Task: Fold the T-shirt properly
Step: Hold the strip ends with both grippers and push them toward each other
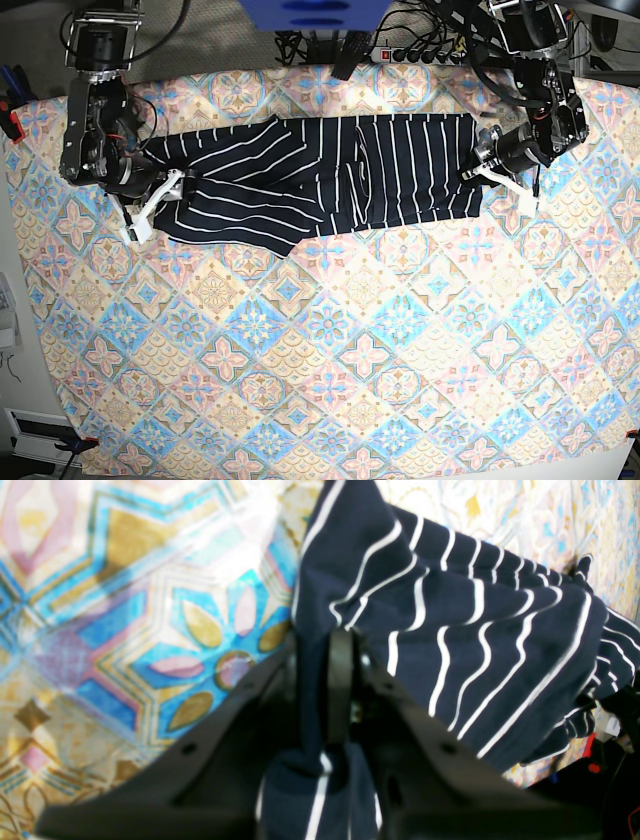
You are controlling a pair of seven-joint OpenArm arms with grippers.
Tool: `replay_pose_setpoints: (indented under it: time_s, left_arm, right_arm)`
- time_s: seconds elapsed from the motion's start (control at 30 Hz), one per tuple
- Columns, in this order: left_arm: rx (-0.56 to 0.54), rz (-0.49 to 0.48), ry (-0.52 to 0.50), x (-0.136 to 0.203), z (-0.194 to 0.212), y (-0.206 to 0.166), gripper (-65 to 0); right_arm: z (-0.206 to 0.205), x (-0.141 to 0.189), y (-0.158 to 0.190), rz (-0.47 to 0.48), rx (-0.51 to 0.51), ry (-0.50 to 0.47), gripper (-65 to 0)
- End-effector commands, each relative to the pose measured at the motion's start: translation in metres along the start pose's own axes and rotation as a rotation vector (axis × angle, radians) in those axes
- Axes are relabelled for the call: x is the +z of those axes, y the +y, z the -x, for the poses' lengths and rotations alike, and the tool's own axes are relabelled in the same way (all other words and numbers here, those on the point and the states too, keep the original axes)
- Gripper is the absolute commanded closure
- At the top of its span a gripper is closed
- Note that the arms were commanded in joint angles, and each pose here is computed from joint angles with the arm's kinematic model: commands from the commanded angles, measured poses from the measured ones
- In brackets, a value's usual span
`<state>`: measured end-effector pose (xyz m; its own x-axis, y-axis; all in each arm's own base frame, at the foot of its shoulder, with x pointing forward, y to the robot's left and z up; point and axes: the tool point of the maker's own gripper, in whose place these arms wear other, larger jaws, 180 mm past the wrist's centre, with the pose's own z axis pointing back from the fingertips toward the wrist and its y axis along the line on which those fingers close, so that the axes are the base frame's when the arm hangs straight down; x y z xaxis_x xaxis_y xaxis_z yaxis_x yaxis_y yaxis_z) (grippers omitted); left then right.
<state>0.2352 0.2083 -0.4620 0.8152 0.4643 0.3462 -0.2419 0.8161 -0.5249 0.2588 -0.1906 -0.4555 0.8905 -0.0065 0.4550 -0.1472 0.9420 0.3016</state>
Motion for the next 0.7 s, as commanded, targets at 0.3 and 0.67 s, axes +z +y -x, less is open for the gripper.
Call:
replay_pose_setpoints:
  time_s: [0.3,0.67]
  left_arm:
    - [-0.018,0.008,-0.030,0.004,-0.012,-0.002,0.0]
    - [-0.018,0.008,-0.030,0.004,-0.012,-0.002,0.0]
  right_arm:
    - [-0.021,0.027,-0.023,-0.006,-0.118,-0.135,-47.1]
    - [-0.018,0.031,0.000,-0.034,-0.047,-0.126,-47.4]
